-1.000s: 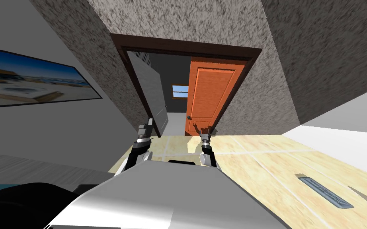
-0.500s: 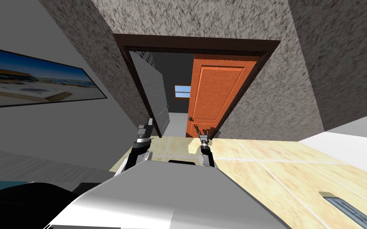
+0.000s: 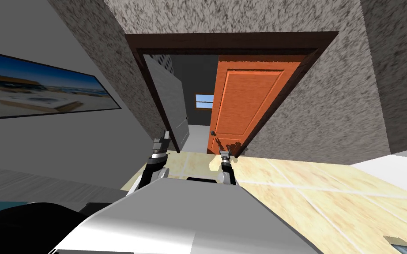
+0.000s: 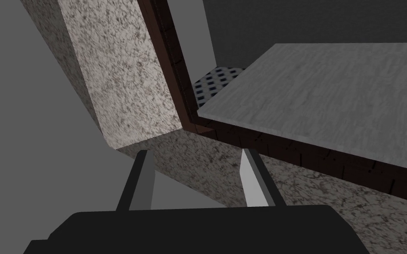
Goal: Push the door open
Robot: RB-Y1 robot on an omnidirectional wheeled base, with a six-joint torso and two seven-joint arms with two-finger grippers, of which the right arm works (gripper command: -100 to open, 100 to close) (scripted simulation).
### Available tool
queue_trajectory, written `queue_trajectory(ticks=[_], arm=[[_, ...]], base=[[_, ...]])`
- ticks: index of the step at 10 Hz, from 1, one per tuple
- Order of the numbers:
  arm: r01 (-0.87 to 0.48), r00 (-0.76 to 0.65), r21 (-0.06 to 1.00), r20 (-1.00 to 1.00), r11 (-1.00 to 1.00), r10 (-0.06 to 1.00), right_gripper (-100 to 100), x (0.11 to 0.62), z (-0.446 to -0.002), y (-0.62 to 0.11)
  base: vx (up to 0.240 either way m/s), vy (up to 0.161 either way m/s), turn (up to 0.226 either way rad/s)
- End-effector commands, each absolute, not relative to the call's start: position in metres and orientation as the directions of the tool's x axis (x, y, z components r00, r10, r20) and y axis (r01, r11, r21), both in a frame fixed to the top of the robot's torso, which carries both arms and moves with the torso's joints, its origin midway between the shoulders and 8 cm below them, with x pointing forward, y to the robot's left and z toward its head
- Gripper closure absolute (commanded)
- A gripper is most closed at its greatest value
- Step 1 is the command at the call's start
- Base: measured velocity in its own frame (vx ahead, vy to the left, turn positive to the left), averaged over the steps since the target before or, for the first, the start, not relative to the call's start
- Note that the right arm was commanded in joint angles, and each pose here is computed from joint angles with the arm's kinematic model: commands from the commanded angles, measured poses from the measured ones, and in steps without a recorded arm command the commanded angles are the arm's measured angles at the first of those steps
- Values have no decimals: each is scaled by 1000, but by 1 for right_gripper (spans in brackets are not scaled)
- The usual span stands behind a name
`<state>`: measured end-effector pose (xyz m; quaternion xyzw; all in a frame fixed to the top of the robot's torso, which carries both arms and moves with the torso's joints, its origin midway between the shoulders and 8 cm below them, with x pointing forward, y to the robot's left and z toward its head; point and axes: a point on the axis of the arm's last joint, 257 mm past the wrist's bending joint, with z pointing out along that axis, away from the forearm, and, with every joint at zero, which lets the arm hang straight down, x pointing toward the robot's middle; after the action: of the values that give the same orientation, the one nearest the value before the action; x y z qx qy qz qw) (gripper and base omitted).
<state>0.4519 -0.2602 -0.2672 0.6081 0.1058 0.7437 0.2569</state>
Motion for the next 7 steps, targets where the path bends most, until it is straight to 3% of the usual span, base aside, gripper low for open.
queue_trajectory(ticks=[1,7], arm=[[-247,-123,448,865,-859,487,-100,452,-275,-259],[-226,-94,338,926,-914,365,-100,452,-309,-252]], base=[[43,-18,106],[90,-33,95]])
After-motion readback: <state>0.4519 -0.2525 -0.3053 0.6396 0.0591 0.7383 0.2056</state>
